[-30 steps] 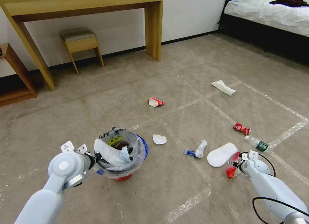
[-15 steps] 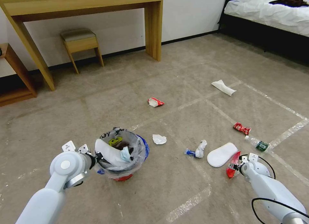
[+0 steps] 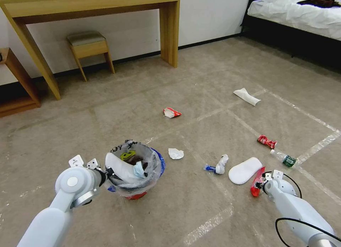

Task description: Pick up the trash bin and place the garbage on the floor into it.

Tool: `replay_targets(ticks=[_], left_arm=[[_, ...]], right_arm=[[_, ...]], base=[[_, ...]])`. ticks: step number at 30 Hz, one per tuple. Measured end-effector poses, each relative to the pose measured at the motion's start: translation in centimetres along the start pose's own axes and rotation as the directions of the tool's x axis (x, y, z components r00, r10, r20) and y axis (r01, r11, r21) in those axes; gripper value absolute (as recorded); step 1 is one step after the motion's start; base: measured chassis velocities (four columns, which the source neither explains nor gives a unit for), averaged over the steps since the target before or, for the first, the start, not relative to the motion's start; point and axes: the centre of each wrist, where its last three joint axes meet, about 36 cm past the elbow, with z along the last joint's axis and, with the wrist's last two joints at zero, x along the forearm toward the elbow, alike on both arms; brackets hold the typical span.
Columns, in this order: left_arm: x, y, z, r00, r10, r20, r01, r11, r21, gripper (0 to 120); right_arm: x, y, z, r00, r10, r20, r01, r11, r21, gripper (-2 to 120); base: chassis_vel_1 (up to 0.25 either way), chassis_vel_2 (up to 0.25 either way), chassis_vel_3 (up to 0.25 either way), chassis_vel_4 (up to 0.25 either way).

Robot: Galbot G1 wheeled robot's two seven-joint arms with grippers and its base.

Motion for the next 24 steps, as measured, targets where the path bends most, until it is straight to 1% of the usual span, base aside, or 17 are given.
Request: replay_targets(ticks=[1,3,4,6,7,9,10,12,13,14,24], left_arm=[[0.0,0.0,0.0,1.0,0.0,0.0,0.0,1.0,0.0,4],[0.0,-0.1,0.2,1.0,0.001,-0.001,-0.001,1.0,-0.003,4],[0.0,-0.1,0.2,1.0,0.001,-0.001,-0.001,1.0,-0.003,4],[-0.1,-0.2,0.2,1.0,0.002,0.0,-0.002,1.0,-0.004,4],[-0.1,-0.2,0.2,1.0,0.002,0.0,-0.002,1.0,-0.004,4],[0.0,-0.3,0.2,1.0,0.002,0.002,-0.002,1.0,-0.004,4],[0.0,-0.3,0.2,1.0,0.002,0.002,-0.002,1.0,-0.004,4],[0.0,-0.3,0.3,1.0,0.003,0.004,-0.003,1.0,-0.005,4],[0.0,-0.3,0.3,1.0,0.003,0.004,-0.003,1.0,-0.005,4],[0.1,-0.3,0.3,1.0,0.003,0.004,-0.003,1.0,-0.005,4],[0.2,-0.4,0.6,1.0,0.006,0.008,-0.006,1.0,-0.002,4]], right_arm=[[0.0,0.0,0.0,1.0,0.0,0.0,0.0,1.0,0.0,38],[0.0,0.2,0.1,1.0,-0.005,-0.002,0.005,1.0,0.001,32],[0.0,0.2,0.1,1.0,-0.005,-0.002,0.005,1.0,0.001,32],[-0.1,0.3,0.2,1.0,-0.008,-0.004,0.008,1.0,0.001,25],[-0.1,0.3,0.2,1.0,-0.008,-0.004,0.008,1.0,0.001,25],[-0.2,0.5,0.3,1.0,-0.012,-0.006,0.012,1.0,0.001,14],[-0.2,0.5,0.3,1.0,-0.012,-0.006,0.012,1.0,0.001,14],[-0.2,0.8,0.3,1.0,-0.018,-0.007,0.018,1.0,0.0,4],[-0.2,0.8,0.3,1.0,-0.018,-0.007,0.018,1.0,0.0,4],[-0.3,1.0,0.3,1.0,-0.021,-0.007,0.021,1.0,0.001,0],[-0.2,2.1,-0.2,0.999,-0.038,0.009,0.038,0.999,0.008,0]], base=[[0.0,0.0,0.0,0.0],[0.0,0.0,0.0,0.0],[0.0,0.0,0.0,0.0],[0.0,0.0,0.0,0.0],[0.0,0.0,0.0,0.0],[0.0,0.0,0.0,0.0],[0.0,0.0,0.0,0.0],[0.0,0.0,0.0,0.0],[0.0,0.0,0.0,0.0],[0.0,0.0,0.0,0.0],[0.0,0.0,0.0,0.0]])
